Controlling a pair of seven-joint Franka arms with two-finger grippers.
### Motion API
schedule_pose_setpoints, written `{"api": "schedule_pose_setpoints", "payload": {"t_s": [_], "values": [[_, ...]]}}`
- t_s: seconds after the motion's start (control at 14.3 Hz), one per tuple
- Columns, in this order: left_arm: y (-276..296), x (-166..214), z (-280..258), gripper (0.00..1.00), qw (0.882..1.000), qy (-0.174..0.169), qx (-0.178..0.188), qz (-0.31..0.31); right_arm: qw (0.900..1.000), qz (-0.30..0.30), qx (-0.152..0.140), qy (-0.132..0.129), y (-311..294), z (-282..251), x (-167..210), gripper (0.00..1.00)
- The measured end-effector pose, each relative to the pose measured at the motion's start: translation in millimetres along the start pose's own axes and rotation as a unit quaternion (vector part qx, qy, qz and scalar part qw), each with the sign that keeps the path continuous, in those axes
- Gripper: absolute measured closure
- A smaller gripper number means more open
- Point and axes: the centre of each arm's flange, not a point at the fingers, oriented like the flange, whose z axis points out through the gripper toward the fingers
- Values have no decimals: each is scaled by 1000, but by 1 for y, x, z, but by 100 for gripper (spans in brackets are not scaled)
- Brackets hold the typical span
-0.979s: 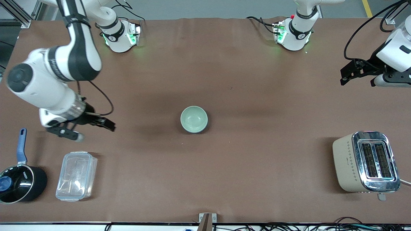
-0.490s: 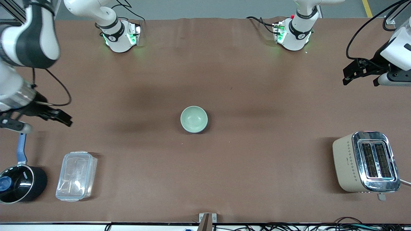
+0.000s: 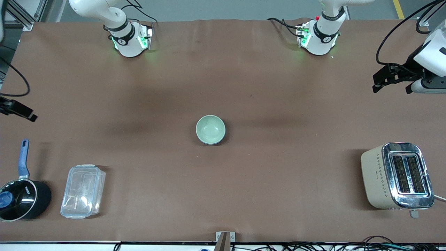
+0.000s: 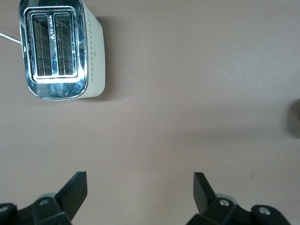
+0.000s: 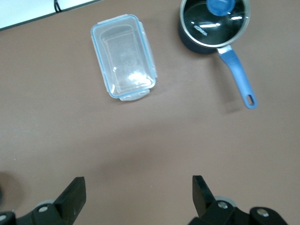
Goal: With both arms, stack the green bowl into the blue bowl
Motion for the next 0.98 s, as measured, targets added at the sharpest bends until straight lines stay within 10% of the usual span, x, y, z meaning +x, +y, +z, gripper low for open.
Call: {"api": "schedule_pose_setpoints", "payload": {"t_s": [0.98], "values": [[0, 0, 0, 0, 1000, 0, 0, 0, 998, -57, -19, -18, -18, -65, -37, 0]]}}
